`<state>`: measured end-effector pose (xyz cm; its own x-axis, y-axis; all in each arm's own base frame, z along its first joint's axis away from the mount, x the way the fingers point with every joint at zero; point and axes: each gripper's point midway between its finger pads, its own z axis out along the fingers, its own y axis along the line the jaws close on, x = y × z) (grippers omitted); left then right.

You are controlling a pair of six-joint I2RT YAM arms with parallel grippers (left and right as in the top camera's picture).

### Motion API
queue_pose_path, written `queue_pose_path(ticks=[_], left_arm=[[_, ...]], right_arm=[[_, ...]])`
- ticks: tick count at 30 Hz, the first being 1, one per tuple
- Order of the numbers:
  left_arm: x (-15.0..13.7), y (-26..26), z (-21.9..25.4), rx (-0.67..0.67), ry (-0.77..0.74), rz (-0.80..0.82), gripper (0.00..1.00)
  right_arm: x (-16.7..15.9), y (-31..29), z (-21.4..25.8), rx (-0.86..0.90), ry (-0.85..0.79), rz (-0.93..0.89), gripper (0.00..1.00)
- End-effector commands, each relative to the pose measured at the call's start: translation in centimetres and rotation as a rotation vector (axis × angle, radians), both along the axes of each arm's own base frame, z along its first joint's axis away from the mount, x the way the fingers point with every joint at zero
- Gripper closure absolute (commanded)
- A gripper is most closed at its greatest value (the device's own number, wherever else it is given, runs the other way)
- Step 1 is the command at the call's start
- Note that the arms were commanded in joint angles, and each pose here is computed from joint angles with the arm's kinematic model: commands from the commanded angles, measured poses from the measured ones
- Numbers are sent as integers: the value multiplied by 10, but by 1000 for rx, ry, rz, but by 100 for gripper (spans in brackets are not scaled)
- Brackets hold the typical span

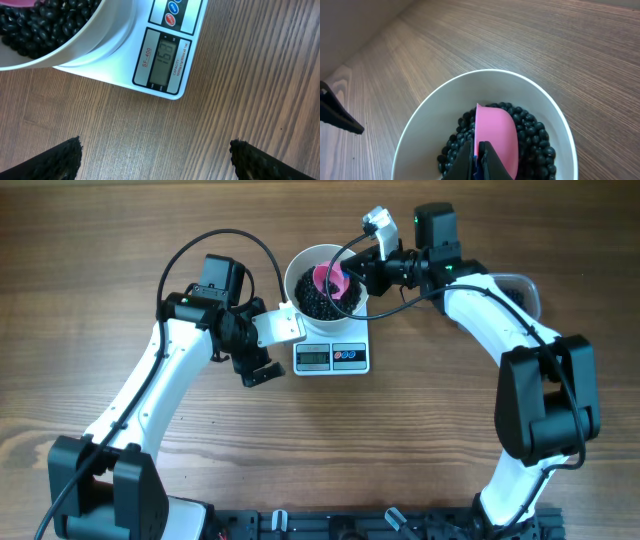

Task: Scoop item into bowl and weigh 150g on scale
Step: 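Lower the pink scoop into the white bowl and scoop beans out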

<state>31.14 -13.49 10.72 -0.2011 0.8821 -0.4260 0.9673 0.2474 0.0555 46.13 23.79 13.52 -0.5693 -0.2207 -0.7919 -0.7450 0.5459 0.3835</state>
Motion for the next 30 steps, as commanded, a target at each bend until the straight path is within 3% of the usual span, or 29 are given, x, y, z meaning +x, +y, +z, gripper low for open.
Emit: queue_pose_path(ticks=[1,18,30], left_arm=[[1,-4,4,-11,-16,-26,0],[1,-4,4,-11,-16,-26,0],[1,-4,4,-11,-16,-27,0]], right_arm=[[-1,5,0,28,21,21,96],[3,-16,11,169,204,-56,96],[1,-11,55,263,61,55,96]])
